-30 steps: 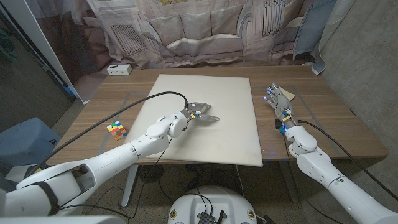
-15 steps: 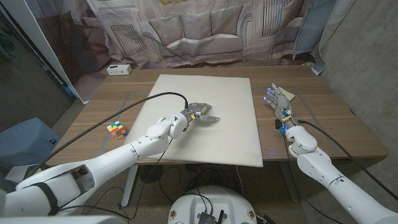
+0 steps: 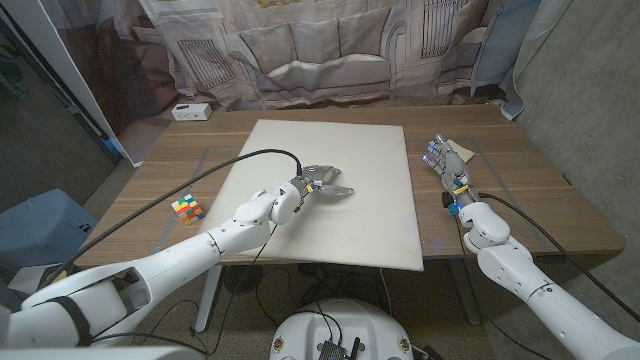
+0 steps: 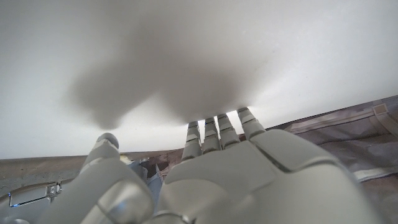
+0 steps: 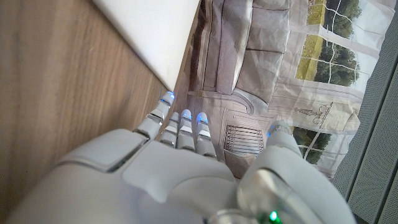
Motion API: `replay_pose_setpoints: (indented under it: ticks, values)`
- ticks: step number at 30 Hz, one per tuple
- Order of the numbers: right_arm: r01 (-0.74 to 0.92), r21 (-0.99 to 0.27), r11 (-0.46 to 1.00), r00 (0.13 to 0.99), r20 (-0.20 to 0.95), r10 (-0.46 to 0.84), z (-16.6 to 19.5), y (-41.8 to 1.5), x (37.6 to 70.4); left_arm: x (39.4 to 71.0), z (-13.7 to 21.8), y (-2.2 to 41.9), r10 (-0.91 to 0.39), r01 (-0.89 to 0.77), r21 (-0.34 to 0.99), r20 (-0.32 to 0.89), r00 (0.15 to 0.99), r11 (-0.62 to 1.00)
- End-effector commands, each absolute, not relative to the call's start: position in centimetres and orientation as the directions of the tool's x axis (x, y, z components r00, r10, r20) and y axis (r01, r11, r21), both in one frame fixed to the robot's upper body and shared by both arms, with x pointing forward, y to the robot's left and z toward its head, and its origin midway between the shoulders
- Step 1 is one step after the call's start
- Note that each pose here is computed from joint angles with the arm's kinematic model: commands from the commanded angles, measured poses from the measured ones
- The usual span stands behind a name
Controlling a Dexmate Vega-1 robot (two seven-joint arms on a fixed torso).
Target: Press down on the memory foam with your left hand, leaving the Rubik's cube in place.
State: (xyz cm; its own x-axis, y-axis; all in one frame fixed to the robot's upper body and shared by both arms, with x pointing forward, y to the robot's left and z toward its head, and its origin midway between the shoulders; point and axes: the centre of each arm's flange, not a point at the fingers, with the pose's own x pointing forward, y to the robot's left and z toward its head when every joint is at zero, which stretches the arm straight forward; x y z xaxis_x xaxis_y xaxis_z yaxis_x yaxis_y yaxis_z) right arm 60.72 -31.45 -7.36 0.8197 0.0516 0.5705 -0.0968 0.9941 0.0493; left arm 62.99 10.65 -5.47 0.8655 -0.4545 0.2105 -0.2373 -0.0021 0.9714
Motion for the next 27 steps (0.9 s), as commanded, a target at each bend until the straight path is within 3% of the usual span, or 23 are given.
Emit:
replay_pose_setpoints:
  ticks: [1, 27]
  values:
    - [-0.107, 0.050, 0.993, 0.820, 0.570, 0.060, -7.6, -31.2, 60.6, 62.4, -4.7, 10.9, -0.445, -0.285, 0.958, 0.265, 0.855, 0.023]
    - [-0.103, 0.043, 0.994, 0.811, 0.582, 0.058, -7.6, -31.2, 60.1, 61.1, -3.9, 11.7, -0.418, -0.356, 0.932, 0.349, 0.838, 0.064]
